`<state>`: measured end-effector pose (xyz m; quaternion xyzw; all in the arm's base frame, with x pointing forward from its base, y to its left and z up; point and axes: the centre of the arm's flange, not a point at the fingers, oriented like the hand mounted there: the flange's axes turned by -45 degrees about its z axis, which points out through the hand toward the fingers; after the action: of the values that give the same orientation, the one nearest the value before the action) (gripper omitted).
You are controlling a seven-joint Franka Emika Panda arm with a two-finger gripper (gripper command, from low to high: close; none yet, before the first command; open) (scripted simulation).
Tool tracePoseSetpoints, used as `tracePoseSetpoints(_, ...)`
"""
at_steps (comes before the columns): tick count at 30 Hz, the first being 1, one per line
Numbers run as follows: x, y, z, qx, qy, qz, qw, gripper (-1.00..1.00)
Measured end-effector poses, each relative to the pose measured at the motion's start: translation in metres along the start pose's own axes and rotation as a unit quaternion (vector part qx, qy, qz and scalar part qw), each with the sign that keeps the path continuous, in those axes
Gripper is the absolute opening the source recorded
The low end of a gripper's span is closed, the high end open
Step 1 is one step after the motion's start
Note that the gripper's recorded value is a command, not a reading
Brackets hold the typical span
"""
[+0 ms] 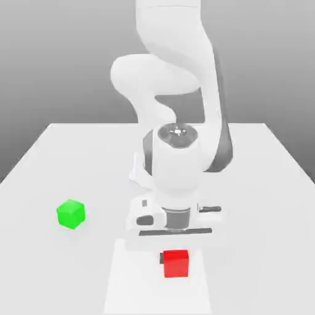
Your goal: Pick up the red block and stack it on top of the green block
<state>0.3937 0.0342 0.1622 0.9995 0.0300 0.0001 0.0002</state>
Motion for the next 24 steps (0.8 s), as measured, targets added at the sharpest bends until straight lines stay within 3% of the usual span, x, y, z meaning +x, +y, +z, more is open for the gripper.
tracePoseSetpoints(4, -0.001, 0.001, -0.039, 0.0, 0.0, 0.0, 1.0, -1.0)
tracePoseSetpoints(11, -0.036, 0.111, -0.071, -0.021, -0.001, -0.042, 0.999, -1.0)
tracePoseSetpoints(24, -0.176, 0.243, -0.086, -0.004, -0.004, -0.154, 0.988, -1.0)
